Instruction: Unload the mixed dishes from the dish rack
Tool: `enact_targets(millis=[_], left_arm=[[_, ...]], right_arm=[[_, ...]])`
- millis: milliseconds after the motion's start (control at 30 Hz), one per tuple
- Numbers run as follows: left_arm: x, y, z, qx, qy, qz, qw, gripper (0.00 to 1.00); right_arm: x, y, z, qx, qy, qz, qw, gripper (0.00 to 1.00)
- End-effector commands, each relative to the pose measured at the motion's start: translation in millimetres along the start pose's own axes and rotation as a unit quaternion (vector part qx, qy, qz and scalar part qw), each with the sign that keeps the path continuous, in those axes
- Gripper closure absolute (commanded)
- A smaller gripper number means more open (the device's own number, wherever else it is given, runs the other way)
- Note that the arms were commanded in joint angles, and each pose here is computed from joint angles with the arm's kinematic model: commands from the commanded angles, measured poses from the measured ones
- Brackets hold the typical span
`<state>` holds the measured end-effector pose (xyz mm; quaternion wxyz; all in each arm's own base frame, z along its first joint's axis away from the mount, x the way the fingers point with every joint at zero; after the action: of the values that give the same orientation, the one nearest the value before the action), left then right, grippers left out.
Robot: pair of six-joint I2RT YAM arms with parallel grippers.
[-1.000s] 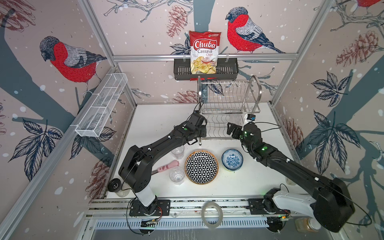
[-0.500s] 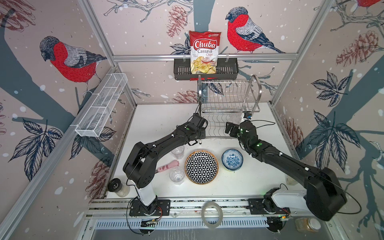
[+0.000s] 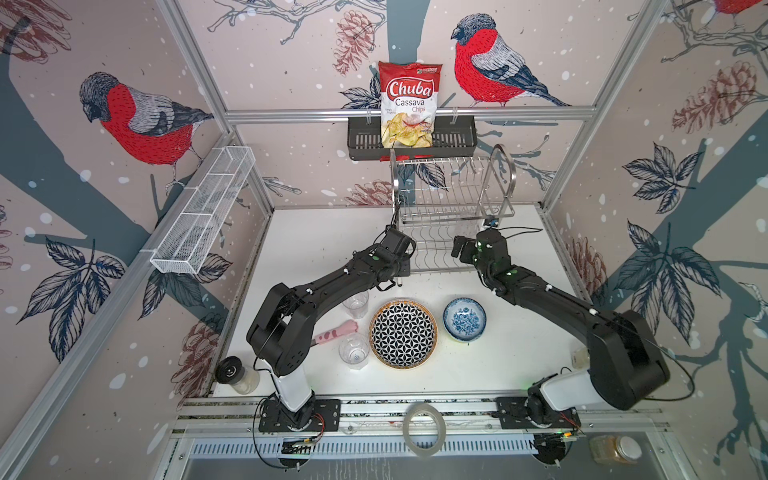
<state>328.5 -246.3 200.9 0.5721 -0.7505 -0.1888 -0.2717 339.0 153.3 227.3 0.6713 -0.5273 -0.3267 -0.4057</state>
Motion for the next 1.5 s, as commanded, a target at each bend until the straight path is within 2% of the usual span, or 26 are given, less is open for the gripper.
enact_targets(millis=[0,267,1467], left_arm=[[-5,-3,-7,-0.025,0.001,0.013,1.0,0.92],[-12,-2,-8,-0.022,0.007,0.022,0.999,0.93],[-20,3,-17,-0.043,0.022,0.039,0.998,0.95]], right_arm=[[2,10,4,-0.006,-0.048,-0.009,0.999,0.01],[-1,34,5,-0.021,-0.077,-0.01,0.997,0.01],[24,125,-5,-0.08,-0.046,-0.011,0.996,0.01]])
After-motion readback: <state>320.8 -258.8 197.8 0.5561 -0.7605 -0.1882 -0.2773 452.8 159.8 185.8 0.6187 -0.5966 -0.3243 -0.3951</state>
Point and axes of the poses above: each gripper's point midway between its finger pads, its own y axis out along the fingers, its own z axis along the line the jaws close on, x = y × z, the point moved 9 cm from there along -y, back along the fingers, and after that the axes turned 3 degrees about y, right-handed, at the moved point
